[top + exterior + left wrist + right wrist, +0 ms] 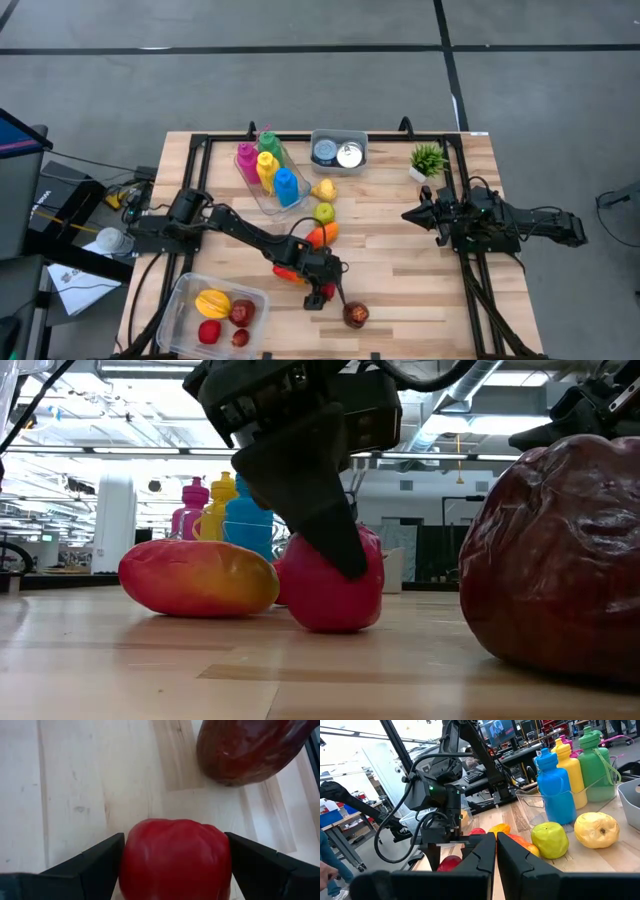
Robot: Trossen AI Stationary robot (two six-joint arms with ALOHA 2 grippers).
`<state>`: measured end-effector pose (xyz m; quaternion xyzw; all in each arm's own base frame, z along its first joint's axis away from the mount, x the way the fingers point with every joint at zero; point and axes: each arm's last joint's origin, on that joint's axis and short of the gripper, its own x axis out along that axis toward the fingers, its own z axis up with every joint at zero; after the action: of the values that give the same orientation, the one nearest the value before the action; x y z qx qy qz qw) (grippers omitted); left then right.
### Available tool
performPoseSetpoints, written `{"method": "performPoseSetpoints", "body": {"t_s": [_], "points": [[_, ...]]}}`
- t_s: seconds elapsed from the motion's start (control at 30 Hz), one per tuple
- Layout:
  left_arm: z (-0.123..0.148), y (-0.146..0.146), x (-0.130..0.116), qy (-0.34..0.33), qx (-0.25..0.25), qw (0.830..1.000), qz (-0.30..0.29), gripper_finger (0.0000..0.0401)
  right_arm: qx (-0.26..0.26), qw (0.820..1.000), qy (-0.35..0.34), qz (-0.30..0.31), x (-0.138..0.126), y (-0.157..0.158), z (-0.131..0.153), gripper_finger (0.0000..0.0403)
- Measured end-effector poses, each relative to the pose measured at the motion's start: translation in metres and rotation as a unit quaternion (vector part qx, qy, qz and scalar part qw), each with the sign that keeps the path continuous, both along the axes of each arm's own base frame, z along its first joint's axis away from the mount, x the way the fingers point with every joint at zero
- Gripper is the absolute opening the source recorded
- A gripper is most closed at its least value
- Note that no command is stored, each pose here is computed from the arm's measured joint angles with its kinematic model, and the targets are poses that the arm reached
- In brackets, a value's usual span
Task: Pick & Place Food Item
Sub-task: Put the red tomato into the white bin
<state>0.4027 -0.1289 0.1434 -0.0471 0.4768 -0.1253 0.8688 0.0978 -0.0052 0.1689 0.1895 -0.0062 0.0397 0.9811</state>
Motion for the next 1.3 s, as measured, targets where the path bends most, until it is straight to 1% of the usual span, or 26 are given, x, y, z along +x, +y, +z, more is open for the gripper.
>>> {"method": "performPoseSetpoints", "body": {"t_s": [0.13,0.33,0.5,0.63,0.73,0.87,0.97,1.07,1.17,1.23,1.3], "points": [[0.0,0.0,0.0,-0.004,0.003,1.0,-0.006,0.0319,0.0,1.0,0.0,0.0,0.0,0.0,0.0,0.0012],[0.0,-0.001,-0.001,-0.001,0.004,1.0,-0.008,0.0303,0.0,1.0,0.0,0.0,0.0,0.0,0.0,0.0012],[0.006,-0.001,-0.001,0.004,-0.025,0.999,0.034,0.03,0.0,1.0,0.0,0.0,0.0,0.0,0.0,0.0012],[0.024,0.0,-0.003,-0.005,-0.058,0.996,0.072,0.0299,0.0,1.0,0.0,0.0,0.0,0.0,0.0,0.0012],[0.043,0.001,-0.006,-0.024,-0.084,0.992,0.092,0.0299,0.0,1.0,0.0,0.0,0.0,0.0,0.0,0.0012],[0.087,0.003,-0.013,-0.082,-0.134,0.981,0.111,0.0299,0.0,1.0,0.0,0.0,0.0,0.0,0.0,0.0012],[0.127,0.006,-0.023,-0.135,-0.185,0.965,0.127,0.0299,0.0,1.0,0.0,0.0,0.0,0.0,0.0,0.0012],[0.17,0.011,-0.038,-0.201,-0.245,0.939,0.136,0.0299,0.0,1.0,-0.001,0.0,0.0,0.0,0.0,0.0012],[0.214,0.016,-0.057,-0.274,-0.296,0.906,0.128,0.0299,0.0,1.0,0.0,0.0,0.0,0.0,0.0,0.0012],[0.241,0.019,-0.072,-0.322,-0.331,0.878,0.122,0.0299,0.0,1.0,0.0,0.0,0.0,0.0,0.0,0.0012],[0.266,0.023,-0.088,-0.367,-0.369,0.846,0.113,0.0298,0.0,1.0,0.0,0.0,0.0,0.0,0.0,0.0012]]}}
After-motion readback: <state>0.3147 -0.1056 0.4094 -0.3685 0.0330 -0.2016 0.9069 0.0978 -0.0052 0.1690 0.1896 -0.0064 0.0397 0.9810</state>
